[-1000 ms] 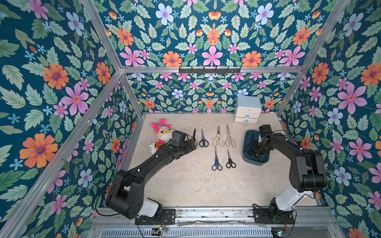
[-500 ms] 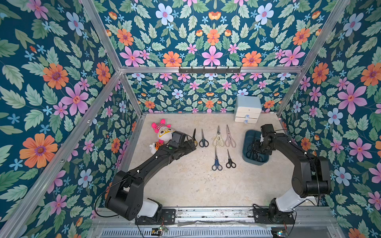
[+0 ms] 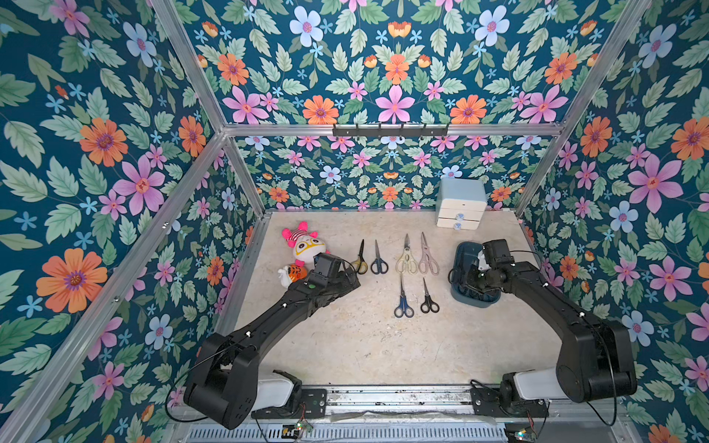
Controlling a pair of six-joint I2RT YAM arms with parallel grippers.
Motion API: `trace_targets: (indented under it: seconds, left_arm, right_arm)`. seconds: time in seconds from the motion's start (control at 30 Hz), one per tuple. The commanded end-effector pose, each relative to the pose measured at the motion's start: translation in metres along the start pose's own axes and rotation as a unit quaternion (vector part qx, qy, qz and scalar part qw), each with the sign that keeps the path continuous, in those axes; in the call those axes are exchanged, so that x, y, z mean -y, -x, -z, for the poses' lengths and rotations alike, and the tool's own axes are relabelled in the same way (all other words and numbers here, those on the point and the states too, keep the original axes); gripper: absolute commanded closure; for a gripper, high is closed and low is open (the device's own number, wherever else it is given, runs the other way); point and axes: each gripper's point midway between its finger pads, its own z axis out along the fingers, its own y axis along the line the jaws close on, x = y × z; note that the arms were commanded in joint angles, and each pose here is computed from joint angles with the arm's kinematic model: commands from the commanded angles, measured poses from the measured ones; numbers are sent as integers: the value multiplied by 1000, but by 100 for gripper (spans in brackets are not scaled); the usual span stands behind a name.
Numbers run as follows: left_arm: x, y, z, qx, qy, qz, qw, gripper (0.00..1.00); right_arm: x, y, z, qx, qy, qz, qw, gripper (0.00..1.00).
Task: Take the scissors out of the storage box
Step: Place the scissors at the center of the board.
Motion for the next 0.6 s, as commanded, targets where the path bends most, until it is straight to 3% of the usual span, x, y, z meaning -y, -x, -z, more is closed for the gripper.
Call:
trace_targets:
  seconds: [0.0,0.2,0.57]
  left_arm:
    - [-3,2,-1,7,5,2,1000,1]
    - [-13,0,-4,-2,10,1,1000,1]
    - [-52,16,2,-6,6,35,999,1]
  right_arm:
    - [-35,-5,7,20,44,-14,999,100]
    - [-88,-44,8,6,82,15,997,100]
    - [-157,-147,-36,-85,75,72,991,100]
